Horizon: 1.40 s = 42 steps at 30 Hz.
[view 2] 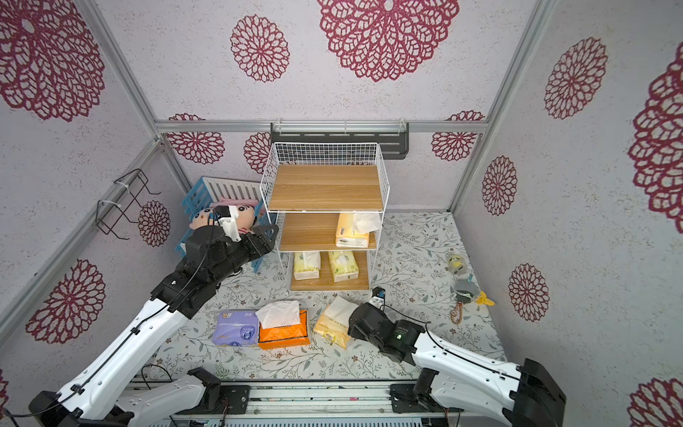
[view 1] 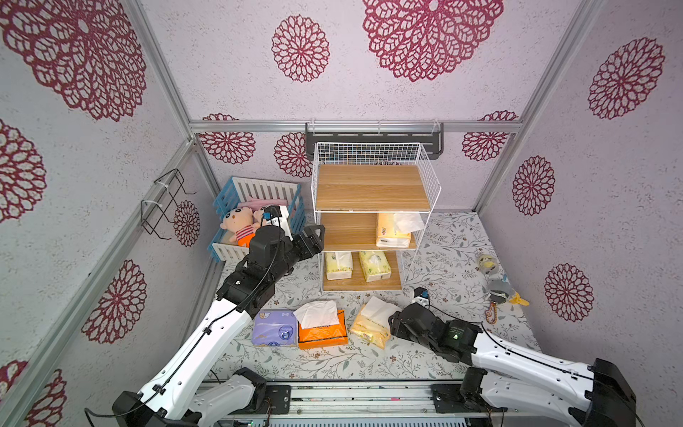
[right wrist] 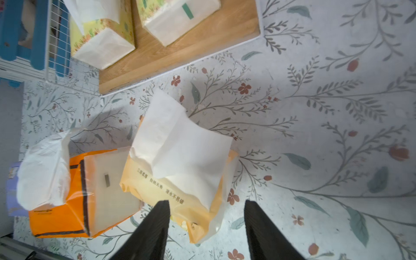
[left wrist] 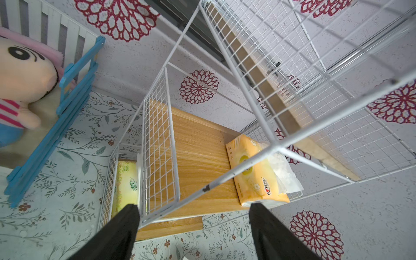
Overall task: Remove the tissue boxes from the shelf
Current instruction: Place the box of tissues at the center of the board.
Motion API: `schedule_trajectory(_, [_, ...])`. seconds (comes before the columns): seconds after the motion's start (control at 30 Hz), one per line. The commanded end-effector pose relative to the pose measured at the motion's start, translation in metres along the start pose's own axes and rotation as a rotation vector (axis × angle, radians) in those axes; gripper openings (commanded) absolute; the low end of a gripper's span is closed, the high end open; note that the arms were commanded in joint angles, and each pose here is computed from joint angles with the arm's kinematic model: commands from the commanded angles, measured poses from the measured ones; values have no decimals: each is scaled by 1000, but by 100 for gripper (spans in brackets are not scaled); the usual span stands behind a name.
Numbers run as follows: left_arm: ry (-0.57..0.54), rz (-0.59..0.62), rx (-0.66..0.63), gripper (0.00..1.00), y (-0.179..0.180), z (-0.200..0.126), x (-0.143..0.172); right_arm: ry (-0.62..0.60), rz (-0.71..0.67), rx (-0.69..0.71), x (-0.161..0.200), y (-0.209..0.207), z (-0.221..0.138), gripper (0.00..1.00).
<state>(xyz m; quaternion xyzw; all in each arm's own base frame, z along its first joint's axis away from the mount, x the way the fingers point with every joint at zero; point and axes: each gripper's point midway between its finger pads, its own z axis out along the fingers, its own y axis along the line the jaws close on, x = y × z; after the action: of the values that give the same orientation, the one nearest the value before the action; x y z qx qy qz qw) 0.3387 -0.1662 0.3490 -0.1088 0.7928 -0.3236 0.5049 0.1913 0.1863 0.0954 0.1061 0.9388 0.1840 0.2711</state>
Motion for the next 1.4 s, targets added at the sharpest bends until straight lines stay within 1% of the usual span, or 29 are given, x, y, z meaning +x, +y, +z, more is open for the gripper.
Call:
schedule_trajectory(0.0, [11, 20, 15, 84, -1, 5, 7, 15, 1, 15, 5, -7, 10, 60])
schedule_trajectory(0.17, [8, 33, 1, 89, 3, 2, 7, 40, 23, -21, 7, -4, 30, 60])
schedule_trajectory(0.33, [-11, 42, -17, 92, 8, -5, 6, 40, -12, -36, -4, 4, 46, 61])
schedule_trajectory(0.53, [-14, 42, -28, 94, 13, -10, 9, 45, -66, -44, -21, 15, 64, 61])
schedule_trajectory(0.73, [-9, 40, -31, 95, 14, -9, 11, 51, -113, -94, -37, 42, 81, 60])
schedule_trajectory(0.9, [-5, 38, -32, 95, 14, -9, 11, 38, -127, -120, -52, 64, 88, 60])
schedule_trajectory(1.0, [1, 38, -32, 97, 14, -8, 11, 15, -116, -84, -60, 61, 78, 60])
schedule_trajectory(1.13, [6, 40, -32, 98, 15, -5, 13, -43, -83, -24, -69, 41, 49, 60])
schedule_trajectory(1.3, [4, 43, -20, 98, 13, 2, 14, -82, -52, -79, -72, 34, 5, 61])
schedule_trajectory(1.37, [6, 49, -19, 98, 12, 5, 14, -77, -33, -79, -68, 26, -5, 62])
